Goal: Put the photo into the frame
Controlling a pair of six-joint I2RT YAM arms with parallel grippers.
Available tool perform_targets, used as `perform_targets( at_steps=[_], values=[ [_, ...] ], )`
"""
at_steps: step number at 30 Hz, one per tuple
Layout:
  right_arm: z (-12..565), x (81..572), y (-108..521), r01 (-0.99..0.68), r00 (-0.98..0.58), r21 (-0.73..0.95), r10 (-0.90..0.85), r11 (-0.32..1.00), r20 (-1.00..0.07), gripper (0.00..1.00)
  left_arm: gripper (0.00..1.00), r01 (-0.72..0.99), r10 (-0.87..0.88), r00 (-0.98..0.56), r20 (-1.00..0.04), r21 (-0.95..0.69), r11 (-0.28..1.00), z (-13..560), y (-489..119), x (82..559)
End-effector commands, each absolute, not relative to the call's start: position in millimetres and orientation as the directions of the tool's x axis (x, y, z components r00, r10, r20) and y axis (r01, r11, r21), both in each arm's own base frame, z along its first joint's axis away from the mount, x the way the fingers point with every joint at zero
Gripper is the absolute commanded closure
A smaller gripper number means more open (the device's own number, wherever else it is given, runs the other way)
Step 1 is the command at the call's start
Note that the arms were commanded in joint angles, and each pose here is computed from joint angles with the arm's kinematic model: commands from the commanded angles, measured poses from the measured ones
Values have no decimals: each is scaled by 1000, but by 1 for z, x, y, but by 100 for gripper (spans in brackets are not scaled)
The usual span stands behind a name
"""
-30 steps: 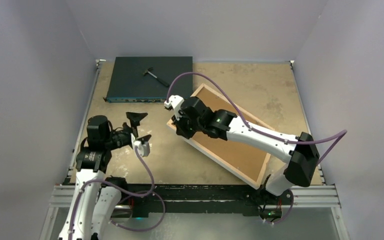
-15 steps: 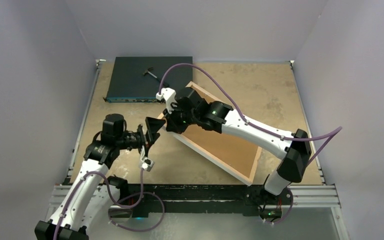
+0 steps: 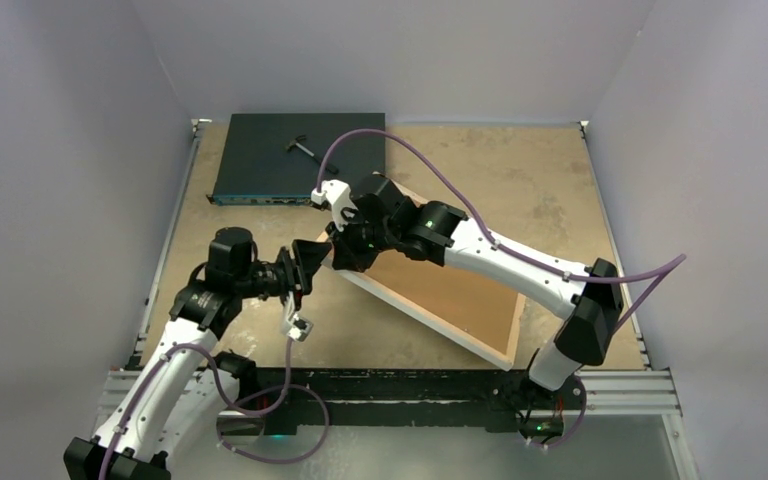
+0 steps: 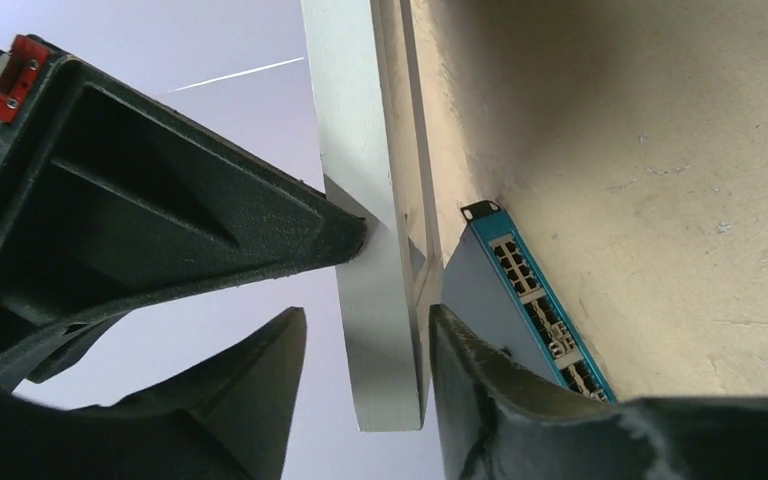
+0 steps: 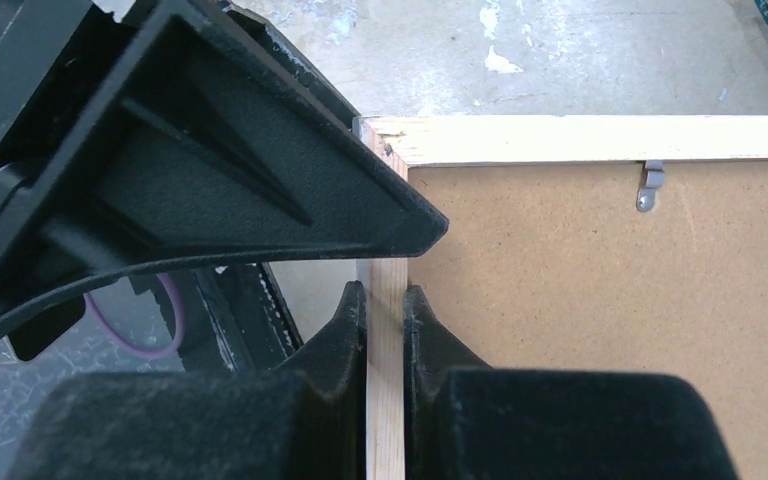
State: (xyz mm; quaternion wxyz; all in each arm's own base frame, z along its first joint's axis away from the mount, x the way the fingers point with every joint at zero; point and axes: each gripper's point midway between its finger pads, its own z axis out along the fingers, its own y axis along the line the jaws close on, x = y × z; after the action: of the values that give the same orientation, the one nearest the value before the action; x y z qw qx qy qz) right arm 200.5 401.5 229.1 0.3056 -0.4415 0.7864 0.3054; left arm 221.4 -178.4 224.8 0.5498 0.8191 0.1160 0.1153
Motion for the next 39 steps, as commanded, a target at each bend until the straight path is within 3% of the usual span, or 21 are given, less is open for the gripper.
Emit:
perform_targets(
  at_steps=[1,5,9,13,15,16,17,24,32,39],
  values=[
    [294,193,410,-918,-336,206,-387,340,-859,100,61,-8,281,953,116,933,-361,235,-184,218],
    [288,192,413,-918,-345,220,-391,330,-853,97,99,6,266,959,96,933,-360,230,-188,215],
    [283,198,416,-915,-343,210,-389,345,-855,79,100,68,280,959,36,934,-352,231,-189,213],
    [284,217,402,-882,-322,129,-379,453,-868,63,100,128,291,956,-20,926,-356,234,-189,212],
    [291,225,388,-853,-309,90,-358,514,-881,46,100,158,303,952,-50,926,-343,235,-189,212],
    [298,225,381,-846,-297,81,-341,526,-892,20,100,167,305,951,-58,924,-345,234,-189,212],
    [302,225,375,-839,-289,72,-330,539,-899,4,100,173,309,949,-63,923,-343,234,-189,212],
    [299,221,323,-771,-281,10,-326,637,-903,1,100,238,335,933,-129,921,-308,246,-188,211],
    [310,191,295,-872,-57,-160,-421,463,-905,1,100,335,359,905,-227,902,-273,251,-188,212],
    [313,170,301,-919,-36,-143,-440,368,-897,1,100,390,387,877,-285,892,-228,257,-188,216]
  ],
)
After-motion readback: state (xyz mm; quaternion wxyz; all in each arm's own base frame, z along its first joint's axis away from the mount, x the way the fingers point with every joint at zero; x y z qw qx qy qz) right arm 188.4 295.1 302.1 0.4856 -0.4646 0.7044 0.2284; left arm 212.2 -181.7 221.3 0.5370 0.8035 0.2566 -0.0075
